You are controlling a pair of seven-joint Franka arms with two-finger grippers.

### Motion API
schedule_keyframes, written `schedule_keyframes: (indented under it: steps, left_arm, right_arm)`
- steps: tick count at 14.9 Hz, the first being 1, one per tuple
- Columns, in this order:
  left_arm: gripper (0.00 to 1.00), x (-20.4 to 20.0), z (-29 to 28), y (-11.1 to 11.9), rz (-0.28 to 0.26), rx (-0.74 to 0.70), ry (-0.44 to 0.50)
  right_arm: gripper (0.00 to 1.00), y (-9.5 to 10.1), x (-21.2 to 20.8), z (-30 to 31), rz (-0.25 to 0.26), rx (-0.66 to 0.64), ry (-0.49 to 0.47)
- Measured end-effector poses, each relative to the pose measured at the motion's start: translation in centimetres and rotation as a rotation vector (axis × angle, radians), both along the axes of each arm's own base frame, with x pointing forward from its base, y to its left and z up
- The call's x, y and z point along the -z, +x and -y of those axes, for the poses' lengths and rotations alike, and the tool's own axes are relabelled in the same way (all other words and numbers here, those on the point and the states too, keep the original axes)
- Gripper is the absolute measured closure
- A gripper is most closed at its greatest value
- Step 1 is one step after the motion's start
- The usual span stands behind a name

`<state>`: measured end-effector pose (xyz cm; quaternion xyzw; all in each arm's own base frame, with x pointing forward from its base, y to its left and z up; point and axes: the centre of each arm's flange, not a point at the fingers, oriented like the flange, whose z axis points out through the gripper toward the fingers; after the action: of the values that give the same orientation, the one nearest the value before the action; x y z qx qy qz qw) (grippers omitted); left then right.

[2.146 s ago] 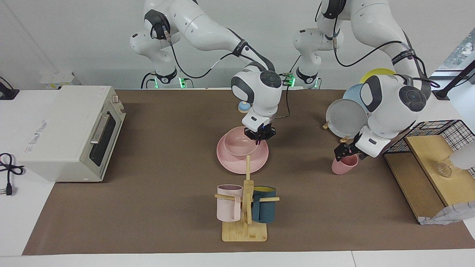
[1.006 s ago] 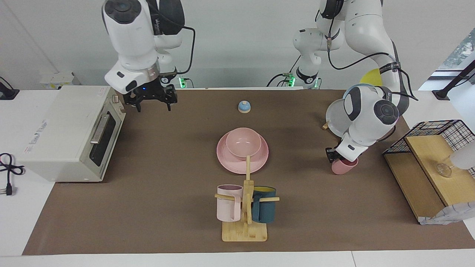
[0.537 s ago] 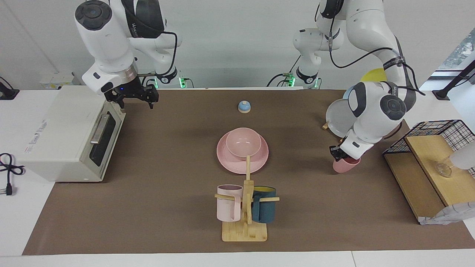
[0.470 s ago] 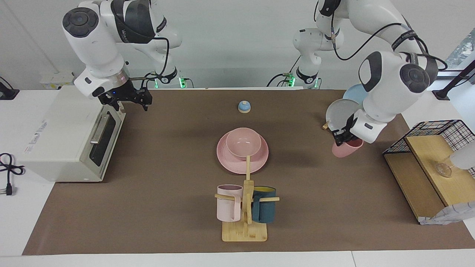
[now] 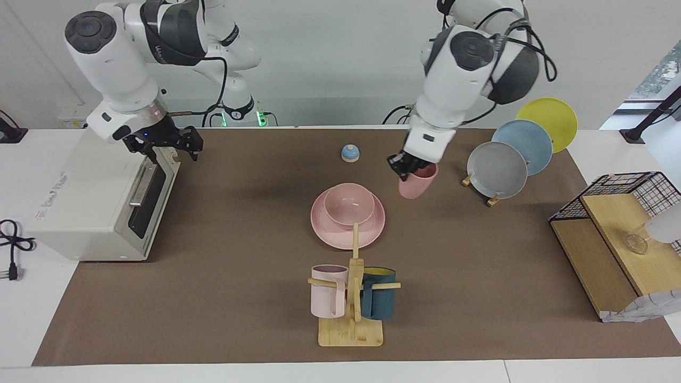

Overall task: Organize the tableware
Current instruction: 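Lower the pink cup into the bowl with the left gripper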

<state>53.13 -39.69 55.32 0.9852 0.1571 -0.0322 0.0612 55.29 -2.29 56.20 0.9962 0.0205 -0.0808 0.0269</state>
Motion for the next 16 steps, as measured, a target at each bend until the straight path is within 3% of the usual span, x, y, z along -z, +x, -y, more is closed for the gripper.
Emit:
schedule_keyframes:
  steps: [3, 6, 11, 16]
  left_arm:
    - [0.95, 5.4, 4.5, -2.1, -0.017, -0.026, 0.006]
    - [0.95, 9.6, 6.2, -2.8, -0.045, -0.046, 0.033]
    - [0.95, 14.3, 8.3, -3.4, -0.061, -0.058, 0.063]
    - [0.95, 16.1, 8.5, -3.2, -0.069, -0.064, 0.074]
  right_arm:
    - [0.00, -0.2, 0.2, -0.3, 0.005, -0.007, 0.002]
    - [0.00, 0.0, 0.1, -0.9, 0.020, -0.020, 0.002]
    - [0.00, -0.2, 0.3, 0.1, 0.010, 0.000, 0.002]
    - [0.00, -0.2, 0.3, -0.4, 0.009, -0.011, 0.003]
